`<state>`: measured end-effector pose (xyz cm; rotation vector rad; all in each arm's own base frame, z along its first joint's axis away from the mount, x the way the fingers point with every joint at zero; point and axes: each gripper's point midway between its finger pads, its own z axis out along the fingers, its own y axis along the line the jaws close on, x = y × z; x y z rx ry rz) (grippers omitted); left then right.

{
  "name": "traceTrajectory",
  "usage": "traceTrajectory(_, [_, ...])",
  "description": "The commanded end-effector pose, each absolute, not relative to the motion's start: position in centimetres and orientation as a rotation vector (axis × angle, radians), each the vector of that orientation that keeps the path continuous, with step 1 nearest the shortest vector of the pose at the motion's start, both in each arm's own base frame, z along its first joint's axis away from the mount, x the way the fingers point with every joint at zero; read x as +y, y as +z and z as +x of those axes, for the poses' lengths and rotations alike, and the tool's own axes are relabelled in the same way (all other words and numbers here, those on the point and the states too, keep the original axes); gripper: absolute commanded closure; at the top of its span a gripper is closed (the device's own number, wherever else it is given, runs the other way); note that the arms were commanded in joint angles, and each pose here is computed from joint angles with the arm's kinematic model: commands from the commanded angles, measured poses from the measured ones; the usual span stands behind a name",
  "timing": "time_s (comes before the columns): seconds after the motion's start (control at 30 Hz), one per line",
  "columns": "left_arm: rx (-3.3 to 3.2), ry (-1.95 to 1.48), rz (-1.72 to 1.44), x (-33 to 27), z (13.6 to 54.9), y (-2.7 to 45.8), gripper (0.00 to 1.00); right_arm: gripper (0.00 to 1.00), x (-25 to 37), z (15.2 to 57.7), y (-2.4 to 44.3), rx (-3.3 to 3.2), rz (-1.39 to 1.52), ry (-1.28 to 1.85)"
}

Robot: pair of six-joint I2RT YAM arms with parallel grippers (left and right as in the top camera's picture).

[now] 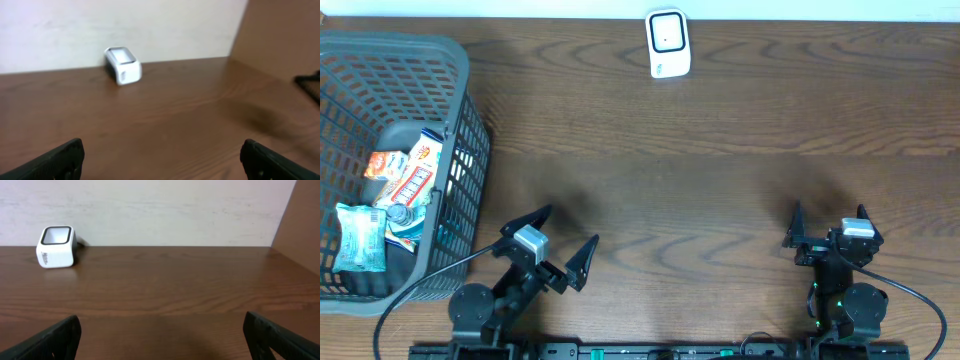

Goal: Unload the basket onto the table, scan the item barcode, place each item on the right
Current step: 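Raise the left gripper and move it over the grey basket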

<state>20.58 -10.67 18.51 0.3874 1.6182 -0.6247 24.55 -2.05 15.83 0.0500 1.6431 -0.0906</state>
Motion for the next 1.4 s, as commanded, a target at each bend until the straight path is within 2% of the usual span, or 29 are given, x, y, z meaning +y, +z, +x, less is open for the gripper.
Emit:
traceTrajectory(0.0, [1.551,-0.716,0.467,-12.1,18.9,22.0,0.01,0.01,-2.1,24.6,15.6,1.649,0.041,-0.099])
traceTrajectory(0.27, [1.507,-0.782,0.445,-12.4,18.2,28.6,0.01,0.01,-2.1,24.6,15.6,1.649,0.041,-0.099])
traceTrajectory(0.43, [1.586,-0.864,0.372,-12.5,19.1,32.3,0.01,0.01,-2.1,24.6,15.6,1.649,0.041,-0.099])
traceTrajectory(0.57, [1.671,-0.965,0.451,-13.9,18.8,33.4,0.01,0.01,-2.1,24.6,15.6,1.649,0.04,-0.099])
traceTrajectory(0.7, [1.688,-1.302,0.726,-17.0,15.0,33.0,0.01,0.01,-2.1,24.6,15.6,1.649,0.04,-0.099])
traceTrajectory(0.83, [1.832,-1.426,0.647,-17.2,15.9,30.4,0.01,0.01,-2.1,24.6,15.6,1.649,0.041,-0.099])
traceTrajectory(0.93, [1.802,-1.528,0.704,-17.7,15.7,30.7,0.01,0.01,-2.1,24.6,15.6,1.649,0.04,-0.099])
traceTrajectory(1.2, [1.723,-1.734,0.755,-18.1,16.6,36.1,0.0,0.01,-2.1,24.6,15.6,1.649,0.04,-0.099])
traceTrajectory(1.37, [1.576,-1.651,0.87,-17.9,15.9,41.8,0.01,0.01,-2.1,24.6,15.6,1.649,0.041,-0.099])
